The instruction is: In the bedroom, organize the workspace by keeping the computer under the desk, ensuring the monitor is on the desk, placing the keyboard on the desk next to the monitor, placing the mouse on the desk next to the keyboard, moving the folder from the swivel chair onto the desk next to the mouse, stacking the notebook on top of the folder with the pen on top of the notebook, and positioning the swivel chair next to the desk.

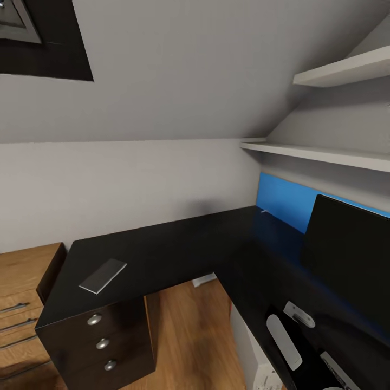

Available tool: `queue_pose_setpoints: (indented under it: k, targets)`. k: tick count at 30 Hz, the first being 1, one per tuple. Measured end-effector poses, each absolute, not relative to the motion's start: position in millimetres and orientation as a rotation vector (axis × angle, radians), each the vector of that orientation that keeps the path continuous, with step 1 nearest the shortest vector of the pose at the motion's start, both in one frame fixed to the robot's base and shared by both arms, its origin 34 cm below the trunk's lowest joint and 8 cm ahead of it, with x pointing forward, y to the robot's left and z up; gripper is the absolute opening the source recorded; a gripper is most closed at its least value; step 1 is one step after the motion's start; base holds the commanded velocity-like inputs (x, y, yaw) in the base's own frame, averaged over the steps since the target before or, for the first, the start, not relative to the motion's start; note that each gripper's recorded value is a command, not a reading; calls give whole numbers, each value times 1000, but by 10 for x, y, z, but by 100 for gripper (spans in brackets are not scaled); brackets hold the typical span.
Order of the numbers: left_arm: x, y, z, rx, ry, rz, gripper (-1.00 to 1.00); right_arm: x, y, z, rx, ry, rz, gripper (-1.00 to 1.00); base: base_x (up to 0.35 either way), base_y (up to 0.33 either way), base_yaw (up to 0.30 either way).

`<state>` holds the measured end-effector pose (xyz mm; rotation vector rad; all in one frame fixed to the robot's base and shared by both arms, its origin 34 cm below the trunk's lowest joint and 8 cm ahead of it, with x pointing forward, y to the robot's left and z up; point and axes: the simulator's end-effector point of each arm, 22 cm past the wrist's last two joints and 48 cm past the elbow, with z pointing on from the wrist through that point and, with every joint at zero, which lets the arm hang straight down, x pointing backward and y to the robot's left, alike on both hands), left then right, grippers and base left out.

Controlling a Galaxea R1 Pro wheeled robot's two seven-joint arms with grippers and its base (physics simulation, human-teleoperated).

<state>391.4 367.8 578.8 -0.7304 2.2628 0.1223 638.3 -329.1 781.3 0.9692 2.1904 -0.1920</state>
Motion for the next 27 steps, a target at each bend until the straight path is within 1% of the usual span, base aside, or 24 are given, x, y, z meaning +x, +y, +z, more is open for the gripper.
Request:
queue_pose_setpoints:
  k: [12,18,27]
  targets:
    - [3912,3684,5790,-729,2263,123,100,6379,-3290,7810,969,2192,-193,-100,-44,0,0]
    - [3912,3684,5789,-730,2263,123,100,6380,-3288,7809,968,2192,-192,-100,-171,0,0]
    - [3912,3684,5790,-731,2262,123,100,6380,-3280,7811,967,2192,-191,-100,-15,17,0]
